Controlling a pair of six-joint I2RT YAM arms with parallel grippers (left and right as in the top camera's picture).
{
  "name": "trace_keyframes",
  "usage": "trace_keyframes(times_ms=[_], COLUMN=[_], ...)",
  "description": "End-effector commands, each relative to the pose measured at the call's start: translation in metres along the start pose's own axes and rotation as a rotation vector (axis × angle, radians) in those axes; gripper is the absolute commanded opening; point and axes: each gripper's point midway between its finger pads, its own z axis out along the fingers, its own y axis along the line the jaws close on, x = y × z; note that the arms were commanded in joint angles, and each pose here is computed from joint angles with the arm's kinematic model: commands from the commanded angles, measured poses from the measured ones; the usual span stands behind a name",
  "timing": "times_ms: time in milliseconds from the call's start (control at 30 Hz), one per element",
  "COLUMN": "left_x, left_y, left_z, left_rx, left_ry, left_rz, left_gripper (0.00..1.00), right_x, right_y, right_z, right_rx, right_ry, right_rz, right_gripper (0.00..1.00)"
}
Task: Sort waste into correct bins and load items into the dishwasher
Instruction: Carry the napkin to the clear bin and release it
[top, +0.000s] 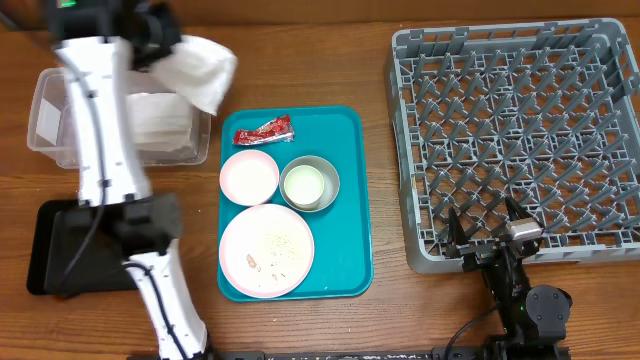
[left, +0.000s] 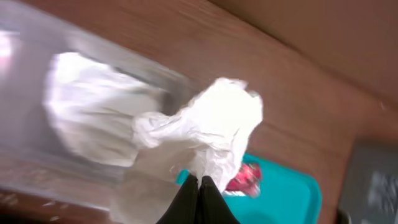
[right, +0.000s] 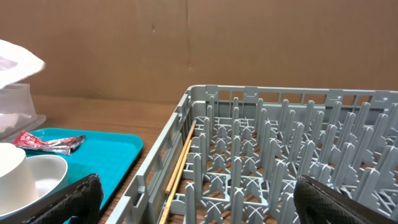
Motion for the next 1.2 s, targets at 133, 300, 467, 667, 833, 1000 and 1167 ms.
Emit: trace_keyframes(times_ms=[133,300,467,667,833,1000,1167], left_x=[-0.023,-0.017,-0.013,-0.009,0.01,0.056,0.096], left_y=[0.086,0.118,0.128,0.107,0.042,-0.025,-0.063], left_z=[0.006,0.036,0.051,0.055,0.051,0.046,0.059], left_rx=[-0.111,-0.193,-0.209,-0.088,0.233,0.399,0.244], left_ry=[-0.019,0.04,0.068,0.116,0.204,0.314,0.386], left_rz=[-0.231,-0.291,-0.305,-0.19,0.024,0.286,0.384], left_gripper=[0.04,0.04,0.23,0.95,0.9,0.89,0.84], right_x=[0.002,0.002,0.002,0.002,0.002,0.002,0.002], right_y=[-0.001,-0.001,-0.001,-0.001,-0.001,-0.001,-0.001], right_z=[0.0,0.0,0.0,0.0,0.0,0.0,0.0], right_rx=[0.004,0.004,0.004,0.004,0.004,0.004,0.004], right_ry=[-0.005,-0.005,-0.005,-0.005,-0.005,-0.005,-0.005], right_rz=[-0.005,-0.005,-0.005,-0.005,-0.005,-0.005,-0.005], right_gripper=[1.0,1.0,1.0,1.0,1.0,1.0,1.0])
